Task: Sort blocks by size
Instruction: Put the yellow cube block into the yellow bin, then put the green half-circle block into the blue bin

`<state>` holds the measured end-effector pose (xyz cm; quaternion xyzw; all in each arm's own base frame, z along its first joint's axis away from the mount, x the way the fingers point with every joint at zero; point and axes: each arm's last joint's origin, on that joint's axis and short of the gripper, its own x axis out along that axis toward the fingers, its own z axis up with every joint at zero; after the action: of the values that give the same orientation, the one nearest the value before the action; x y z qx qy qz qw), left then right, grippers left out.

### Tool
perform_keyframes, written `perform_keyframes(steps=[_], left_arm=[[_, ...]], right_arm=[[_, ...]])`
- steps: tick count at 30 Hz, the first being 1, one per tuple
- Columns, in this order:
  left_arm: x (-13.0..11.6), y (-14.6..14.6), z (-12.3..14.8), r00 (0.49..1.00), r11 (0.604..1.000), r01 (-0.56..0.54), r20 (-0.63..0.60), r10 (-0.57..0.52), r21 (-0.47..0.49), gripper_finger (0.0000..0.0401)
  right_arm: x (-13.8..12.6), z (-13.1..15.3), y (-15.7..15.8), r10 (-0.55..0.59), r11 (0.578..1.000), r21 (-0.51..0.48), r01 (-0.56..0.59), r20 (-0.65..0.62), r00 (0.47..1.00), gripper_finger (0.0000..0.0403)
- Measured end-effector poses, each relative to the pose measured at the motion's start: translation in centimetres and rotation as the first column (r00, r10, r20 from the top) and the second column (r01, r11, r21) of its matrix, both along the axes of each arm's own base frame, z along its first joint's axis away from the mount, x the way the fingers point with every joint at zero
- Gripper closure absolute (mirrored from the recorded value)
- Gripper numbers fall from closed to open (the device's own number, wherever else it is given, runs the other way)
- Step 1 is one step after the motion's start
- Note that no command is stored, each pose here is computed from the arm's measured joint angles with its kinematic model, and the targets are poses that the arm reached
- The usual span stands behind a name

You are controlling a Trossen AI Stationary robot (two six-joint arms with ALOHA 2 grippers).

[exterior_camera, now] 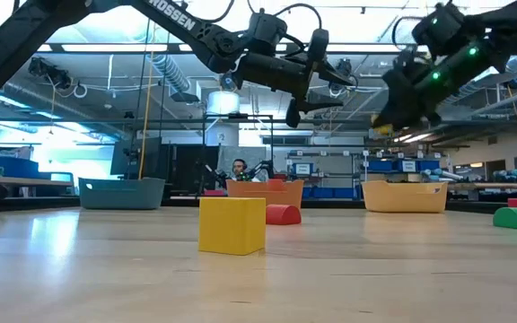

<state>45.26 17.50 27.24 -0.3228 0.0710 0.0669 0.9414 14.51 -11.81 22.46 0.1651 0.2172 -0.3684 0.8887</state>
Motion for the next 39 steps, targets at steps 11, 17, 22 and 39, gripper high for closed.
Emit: perform_keyframes(steps=[11, 17, 22, 39], left_arm=[[-3.6, -0.5, 4.8, 0.991, 0.959, -0.007, -0.124, 0.044, 0.284, 0.0236], [-5.2, -1.3, 6.1, 0.978, 0.942, 0.063, -0.208, 0.007, 0.330, 0.0238], [-6.4, -1.8, 6.3, 0.974, 0.934, 0.099, -0.226, -0.020, 0.343, 0.0238], [-18.3, -6.0, 3.3, 0.950, 0.905, -0.094, -0.234, 0.207, 0.416, 0.0238]], right_arm=[[0.2, -2.5, -4.2, -0.156, 0.925, 0.305, 0.227, -0.241, 0.958, 0.0251], [1.3, -4.3, -5.8, -0.156, 0.877, 0.385, 0.288, -0.339, 0.928, 0.0237], [1.8, -4.8, -6.4, -0.200, 0.843, 0.422, 0.334, -0.331, 0.922, 0.0197], [0.4, -0.2, -4.0, -0.372, 0.788, 0.492, 0.369, -0.097, 0.923, 0.0175]])
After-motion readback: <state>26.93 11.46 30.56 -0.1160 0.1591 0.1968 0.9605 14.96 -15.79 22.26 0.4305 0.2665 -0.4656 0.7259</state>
